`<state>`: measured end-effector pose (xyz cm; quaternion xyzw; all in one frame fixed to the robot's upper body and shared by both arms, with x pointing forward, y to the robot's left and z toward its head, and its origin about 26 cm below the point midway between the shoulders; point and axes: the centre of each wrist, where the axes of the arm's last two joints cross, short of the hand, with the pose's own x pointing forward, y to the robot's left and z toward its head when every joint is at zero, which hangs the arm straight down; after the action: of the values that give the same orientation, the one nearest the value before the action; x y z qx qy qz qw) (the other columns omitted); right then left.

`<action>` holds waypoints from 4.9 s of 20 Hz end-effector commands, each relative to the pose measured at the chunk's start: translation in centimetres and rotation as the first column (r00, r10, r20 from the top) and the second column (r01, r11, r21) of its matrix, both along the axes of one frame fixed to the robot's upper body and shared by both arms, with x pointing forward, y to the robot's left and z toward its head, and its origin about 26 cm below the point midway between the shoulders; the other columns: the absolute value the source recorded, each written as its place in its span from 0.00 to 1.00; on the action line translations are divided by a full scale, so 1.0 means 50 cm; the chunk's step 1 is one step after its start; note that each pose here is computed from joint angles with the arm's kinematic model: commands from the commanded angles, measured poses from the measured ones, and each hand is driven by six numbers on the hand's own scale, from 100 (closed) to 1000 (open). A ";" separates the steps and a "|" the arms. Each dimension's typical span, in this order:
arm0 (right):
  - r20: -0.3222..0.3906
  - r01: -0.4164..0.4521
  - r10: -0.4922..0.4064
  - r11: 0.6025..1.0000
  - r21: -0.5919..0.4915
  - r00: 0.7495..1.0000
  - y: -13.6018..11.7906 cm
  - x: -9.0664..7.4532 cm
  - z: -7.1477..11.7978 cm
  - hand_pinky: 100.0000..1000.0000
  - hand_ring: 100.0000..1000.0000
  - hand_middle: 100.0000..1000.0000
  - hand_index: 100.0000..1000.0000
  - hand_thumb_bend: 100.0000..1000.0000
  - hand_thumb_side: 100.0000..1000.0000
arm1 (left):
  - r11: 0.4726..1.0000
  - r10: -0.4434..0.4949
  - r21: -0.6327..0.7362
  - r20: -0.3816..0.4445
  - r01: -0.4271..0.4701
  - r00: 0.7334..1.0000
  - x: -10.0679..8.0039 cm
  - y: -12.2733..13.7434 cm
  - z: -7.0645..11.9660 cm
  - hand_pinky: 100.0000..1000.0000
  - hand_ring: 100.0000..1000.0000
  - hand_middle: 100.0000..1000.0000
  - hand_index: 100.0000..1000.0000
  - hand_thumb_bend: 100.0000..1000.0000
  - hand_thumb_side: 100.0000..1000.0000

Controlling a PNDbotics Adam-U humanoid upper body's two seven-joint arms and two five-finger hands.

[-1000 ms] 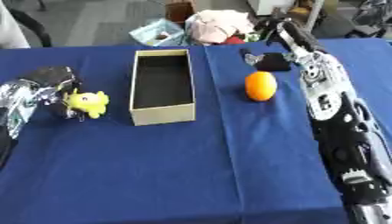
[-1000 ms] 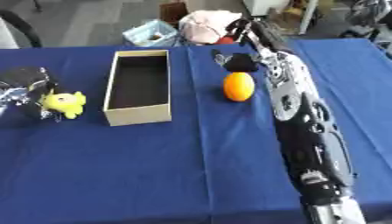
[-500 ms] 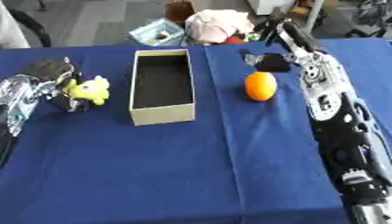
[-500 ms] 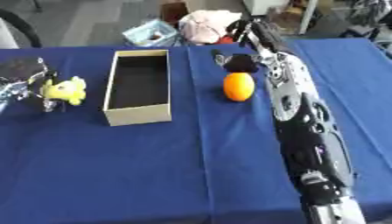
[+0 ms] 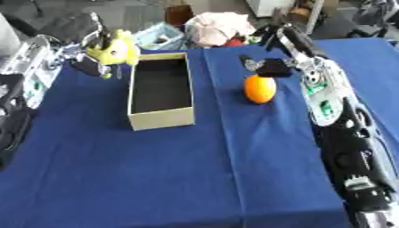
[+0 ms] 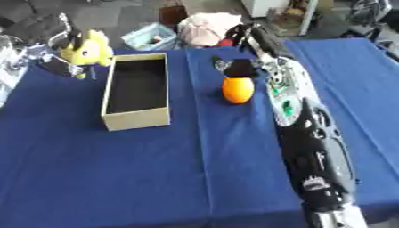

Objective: Pick up objects on the table and place them in the box.

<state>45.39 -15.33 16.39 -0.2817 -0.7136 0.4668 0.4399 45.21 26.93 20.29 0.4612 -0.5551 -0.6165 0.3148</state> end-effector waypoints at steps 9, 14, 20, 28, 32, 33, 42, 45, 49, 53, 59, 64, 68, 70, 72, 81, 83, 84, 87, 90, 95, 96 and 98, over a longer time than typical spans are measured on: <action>0.024 -0.027 0.027 1.000 -0.002 0.999 0.016 -0.001 0.019 0.69 0.58 0.56 0.78 0.25 0.38 | 0.992 -0.114 0.040 -0.106 0.119 0.988 0.014 -0.076 -0.054 0.44 0.26 0.24 0.40 0.36 0.08; 0.022 -0.024 0.024 1.000 -0.004 0.999 0.015 0.001 0.020 0.69 0.58 0.56 0.78 0.26 0.37 | 0.990 -0.123 0.052 -0.169 0.133 0.978 0.014 -0.075 -0.084 0.51 0.40 0.40 0.56 0.63 0.14; 0.006 0.009 -0.009 1.000 -0.005 1.000 0.002 0.009 0.018 0.69 0.59 0.57 0.78 0.27 0.37 | 0.988 -0.146 0.027 -0.177 0.153 0.973 0.001 -0.057 -0.053 0.56 0.46 0.48 0.65 0.88 0.26; -0.107 0.107 -0.122 0.986 -0.131 0.987 -0.025 0.055 -0.005 0.70 0.62 0.61 0.79 0.37 0.33 | 0.987 -0.138 -0.091 -0.027 0.136 0.990 -0.049 -0.009 0.040 0.55 0.44 0.47 0.65 0.90 0.31; -0.174 0.163 -0.197 0.968 -0.190 0.965 -0.045 0.073 -0.029 0.70 0.63 0.62 0.79 0.38 0.32 | 0.986 -0.098 -0.133 0.028 0.101 0.995 -0.085 0.030 0.063 0.55 0.44 0.47 0.64 0.90 0.31; -0.184 0.178 -0.215 0.964 -0.197 0.959 -0.051 0.076 -0.034 0.70 0.63 0.62 0.79 0.38 0.31 | 0.986 -0.085 -0.140 0.035 0.089 0.996 -0.092 0.039 0.066 0.55 0.44 0.47 0.64 0.90 0.31; -0.247 0.250 -0.304 0.941 -0.227 0.920 -0.086 0.082 -0.064 0.71 0.63 0.61 0.76 0.36 0.28 | 0.983 0.005 -0.186 0.042 0.003 0.999 -0.134 0.097 0.058 0.54 0.43 0.46 0.64 0.90 0.31; -0.275 0.247 -0.307 0.941 -0.231 0.911 -0.089 0.081 -0.073 0.71 0.62 0.59 0.62 0.29 0.23 | 0.980 0.019 -0.198 0.038 -0.011 0.999 -0.138 0.105 0.054 0.54 0.43 0.46 0.64 0.90 0.31; -0.283 0.240 -0.303 0.942 -0.236 0.910 -0.086 0.080 -0.076 0.70 0.59 0.53 0.37 0.00 0.00 | 0.978 0.034 -0.209 0.030 -0.027 0.999 -0.142 0.113 0.048 0.54 0.43 0.46 0.63 0.90 0.31; -0.216 0.236 -0.280 0.949 -0.210 0.935 -0.066 0.079 -0.055 0.69 0.57 0.50 0.27 0.00 0.00 | 0.975 0.045 -0.220 0.025 -0.039 0.999 -0.145 0.122 0.042 0.54 0.42 0.46 0.63 0.90 0.31; -0.055 0.121 -0.134 0.974 -0.190 0.990 0.029 0.070 0.022 0.70 0.57 0.49 0.28 0.00 0.00 | 0.970 0.045 -0.242 0.037 -0.035 0.998 -0.151 0.122 0.041 0.54 0.42 0.45 0.63 0.90 0.31; 0.031 0.021 -0.015 0.975 -0.220 0.999 0.147 0.048 0.077 0.70 0.57 0.50 0.29 0.00 0.00 | 0.963 0.019 -0.268 0.042 -0.007 0.999 -0.154 0.109 0.038 0.53 0.42 0.45 0.63 0.90 0.31; 0.034 -0.041 0.051 0.967 -0.250 0.998 0.236 0.020 0.075 0.70 0.57 0.50 0.29 0.00 0.00 | 0.957 -0.013 -0.288 0.049 0.027 0.999 -0.156 0.092 0.040 0.53 0.42 0.45 0.63 0.90 0.31; 0.021 -0.073 0.081 0.962 -0.263 0.996 0.281 0.001 0.061 0.70 0.57 0.50 0.29 0.00 0.00 | 0.954 -0.028 -0.297 0.055 0.043 0.998 -0.156 0.083 0.043 0.53 0.42 0.45 0.63 0.90 0.32; 0.005 -0.098 0.104 0.956 -0.276 0.995 0.316 -0.018 0.045 0.70 0.57 0.50 0.29 0.00 0.00 | 0.951 -0.039 -0.303 0.059 0.055 0.997 -0.157 0.077 0.045 0.53 0.42 0.45 0.63 0.90 0.32; -0.004 -0.079 0.082 0.946 -0.315 0.997 0.385 -0.073 -0.005 0.70 0.60 0.55 0.71 0.27 0.19 | 0.943 -0.059 -0.323 0.076 0.081 0.995 -0.160 0.063 0.051 0.53 0.41 0.45 0.62 0.90 0.32; 0.011 -0.055 0.062 0.948 -0.312 0.998 0.382 -0.075 -0.007 0.70 0.61 0.58 0.84 0.36 0.26 | 0.943 -0.056 -0.325 0.075 0.078 0.996 -0.160 0.063 0.050 0.53 0.41 0.45 0.62 0.90 0.32; 0.021 -0.041 0.050 0.949 -0.313 0.999 0.379 -0.074 -0.006 0.70 0.62 0.61 0.88 0.41 0.29 | 0.943 -0.055 -0.325 0.074 0.076 0.996 -0.160 0.064 0.049 0.53 0.41 0.45 0.62 0.90 0.32; 0.063 0.021 -0.001 0.946 -0.323 0.998 0.368 -0.069 0.000 0.71 0.65 0.69 0.94 0.49 0.31 | 0.943 -0.049 -0.327 0.070 0.069 0.996 -0.161 0.066 0.046 0.53 0.41 0.45 0.62 0.90 0.32; 0.122 0.096 -0.059 0.941 -0.323 0.991 0.355 -0.061 0.013 0.72 0.68 0.77 0.96 0.62 0.40 | 0.942 -0.042 -0.329 0.070 0.063 0.997 -0.162 0.070 0.044 0.53 0.41 0.45 0.62 0.90 0.32; 0.195 0.162 -0.107 0.942 -0.294 0.975 0.319 -0.037 0.050 0.72 0.68 0.79 0.93 0.63 0.44 | 0.941 -0.029 -0.335 0.070 0.051 0.997 -0.165 0.077 0.041 0.53 0.41 0.45 0.62 0.91 0.32; 0.213 0.169 -0.109 0.943 -0.287 0.971 0.307 -0.030 0.061 0.72 0.68 0.78 0.93 0.61 0.43 | 0.940 -0.026 -0.338 0.071 0.048 0.997 -0.166 0.079 0.039 0.53 0.41 0.45 0.62 0.91 0.32; 0.240 0.177 -0.110 0.945 -0.276 0.964 0.280 -0.013 0.078 0.71 0.66 0.75 0.89 0.55 0.42 | 0.939 -0.019 -0.342 0.071 0.042 0.997 -0.168 0.082 0.037 0.53 0.41 0.45 0.62 0.91 0.32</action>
<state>44.25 -0.40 18.60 -0.4325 -0.6464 0.5179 0.3562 37.02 30.59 20.75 0.3985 -0.6652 -0.5085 0.3743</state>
